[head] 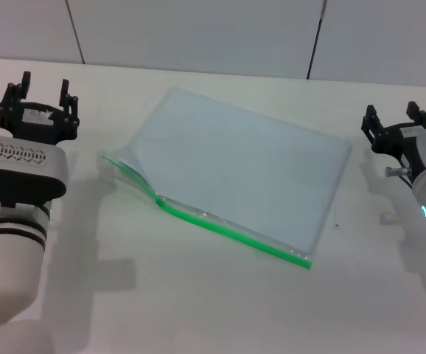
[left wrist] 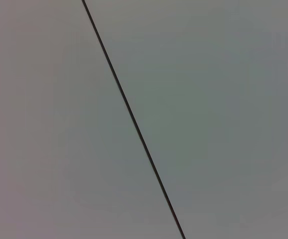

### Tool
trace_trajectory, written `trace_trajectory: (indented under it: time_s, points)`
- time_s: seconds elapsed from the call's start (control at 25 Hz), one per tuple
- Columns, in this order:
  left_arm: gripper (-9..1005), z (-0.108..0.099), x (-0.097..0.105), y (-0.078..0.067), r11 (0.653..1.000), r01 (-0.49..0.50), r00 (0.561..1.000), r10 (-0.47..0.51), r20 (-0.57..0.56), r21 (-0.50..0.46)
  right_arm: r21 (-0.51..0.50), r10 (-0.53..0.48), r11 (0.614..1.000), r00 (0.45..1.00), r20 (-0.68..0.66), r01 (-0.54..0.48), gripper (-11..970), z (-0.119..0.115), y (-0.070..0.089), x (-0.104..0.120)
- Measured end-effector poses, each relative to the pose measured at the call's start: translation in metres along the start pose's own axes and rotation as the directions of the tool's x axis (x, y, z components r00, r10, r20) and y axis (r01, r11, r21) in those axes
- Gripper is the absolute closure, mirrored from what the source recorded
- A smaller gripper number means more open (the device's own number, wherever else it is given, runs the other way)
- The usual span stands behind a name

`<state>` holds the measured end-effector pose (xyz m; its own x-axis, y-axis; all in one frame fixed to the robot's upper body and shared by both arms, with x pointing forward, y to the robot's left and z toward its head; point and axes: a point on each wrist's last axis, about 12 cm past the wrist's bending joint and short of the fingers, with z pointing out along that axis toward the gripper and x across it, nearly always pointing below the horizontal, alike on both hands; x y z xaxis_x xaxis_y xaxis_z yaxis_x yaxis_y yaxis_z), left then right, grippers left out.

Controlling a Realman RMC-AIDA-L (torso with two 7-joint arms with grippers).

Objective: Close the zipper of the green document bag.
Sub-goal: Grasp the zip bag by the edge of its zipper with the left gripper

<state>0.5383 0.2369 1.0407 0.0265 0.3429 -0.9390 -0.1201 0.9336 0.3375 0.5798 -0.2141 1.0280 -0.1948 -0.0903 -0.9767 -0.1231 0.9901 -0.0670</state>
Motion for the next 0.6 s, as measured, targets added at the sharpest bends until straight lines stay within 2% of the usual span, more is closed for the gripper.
trace_trajectory:
  time_s: [0.12, 0.32, 0.44, 0.6]
  points:
    - [455, 0.000, 0.000, 0.000, 1.000, -0.008, 1.000, 0.008, 0.000, -0.001, -0.006, 0.000, 1.000, 1.000, -0.016, 0.000, 245, 0.001, 0.001, 0.001]
    - [456, -0.006, 0.002, 0.000, 0.992, -0.125, 0.992, 0.125, -0.011, -0.009, -0.014, -0.003, 1.000, 1.000, -0.026, 0.003, 245, 0.002, 0.002, 0.002]
    - [456, -0.021, 0.004, 0.006, 0.959, -0.278, 0.961, 0.277, -0.024, -0.060, -0.014, -0.010, 1.000, 1.000, -0.025, 0.009, 245, 0.002, 0.002, 0.001]
    - [456, -0.033, 0.004, 0.010, 0.903, -0.417, 0.909, 0.414, -0.049, -0.102, -0.011, -0.012, 1.000, 1.000, -0.026, 0.011, 244, 0.002, 0.001, 0.002]
